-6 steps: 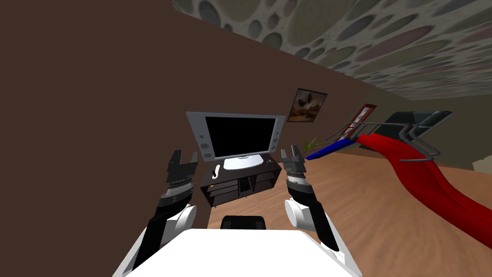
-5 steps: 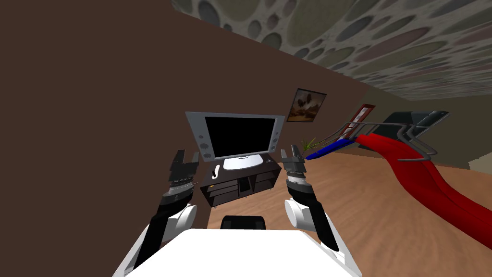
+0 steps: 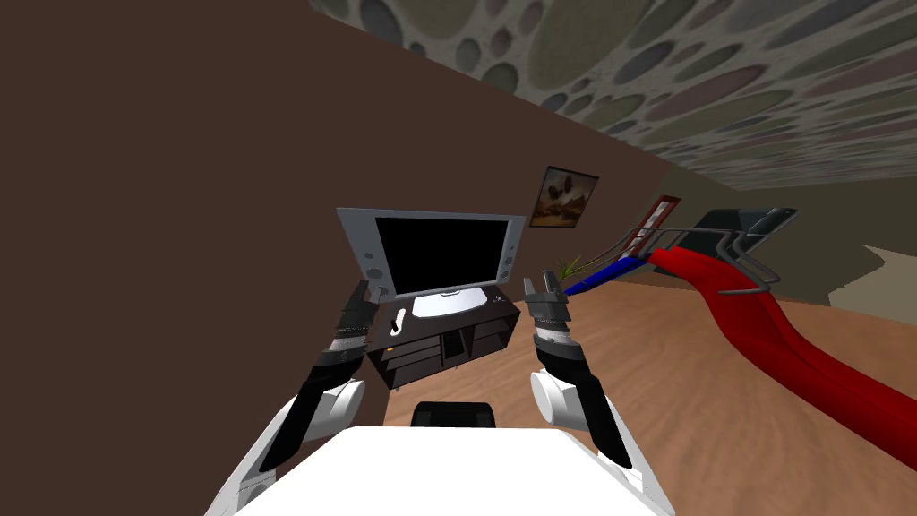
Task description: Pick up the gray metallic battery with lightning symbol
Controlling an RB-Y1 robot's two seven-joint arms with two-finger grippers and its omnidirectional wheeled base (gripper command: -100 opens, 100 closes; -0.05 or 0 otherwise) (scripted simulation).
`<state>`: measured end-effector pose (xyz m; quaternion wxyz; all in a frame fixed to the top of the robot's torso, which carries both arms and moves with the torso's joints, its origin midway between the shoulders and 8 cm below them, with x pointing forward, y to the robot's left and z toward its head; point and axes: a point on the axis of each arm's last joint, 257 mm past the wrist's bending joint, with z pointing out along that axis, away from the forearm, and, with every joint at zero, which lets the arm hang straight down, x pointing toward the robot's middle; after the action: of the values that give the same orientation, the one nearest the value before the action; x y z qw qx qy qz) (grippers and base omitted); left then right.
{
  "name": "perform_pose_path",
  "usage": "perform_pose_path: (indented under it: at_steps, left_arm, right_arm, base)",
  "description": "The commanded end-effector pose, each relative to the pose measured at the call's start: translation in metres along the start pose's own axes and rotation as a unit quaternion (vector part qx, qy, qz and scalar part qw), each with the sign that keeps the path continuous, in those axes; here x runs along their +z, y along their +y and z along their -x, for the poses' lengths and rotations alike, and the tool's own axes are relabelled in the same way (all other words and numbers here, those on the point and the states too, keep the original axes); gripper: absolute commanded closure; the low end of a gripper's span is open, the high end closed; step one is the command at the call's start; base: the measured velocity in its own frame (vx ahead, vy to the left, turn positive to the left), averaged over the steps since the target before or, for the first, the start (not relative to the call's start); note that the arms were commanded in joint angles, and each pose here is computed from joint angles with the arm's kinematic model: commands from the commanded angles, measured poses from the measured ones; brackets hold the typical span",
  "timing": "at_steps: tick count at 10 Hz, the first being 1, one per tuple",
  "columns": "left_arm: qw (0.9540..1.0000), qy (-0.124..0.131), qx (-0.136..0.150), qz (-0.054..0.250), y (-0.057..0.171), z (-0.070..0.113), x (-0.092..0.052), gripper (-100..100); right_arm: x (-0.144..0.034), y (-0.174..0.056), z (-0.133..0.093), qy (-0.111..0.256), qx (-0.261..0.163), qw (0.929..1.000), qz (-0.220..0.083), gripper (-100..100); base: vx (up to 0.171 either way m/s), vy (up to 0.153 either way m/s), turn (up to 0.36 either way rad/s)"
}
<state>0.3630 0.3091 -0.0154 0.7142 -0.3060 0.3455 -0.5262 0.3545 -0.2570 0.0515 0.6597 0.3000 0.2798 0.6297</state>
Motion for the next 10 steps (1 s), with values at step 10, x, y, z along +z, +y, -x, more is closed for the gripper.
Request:
perform_pose_path:
  at_steps: [10]
  left_arm:
    - [0.9781,0.058,0.079,0.183,0.133,0.008,-0.012,-100]
  right_arm:
    - [0.0,0.0,0.0,0.0,0.0,1.0,0.0,0]
  base:
    - [0.012,-0.014,-0.036]
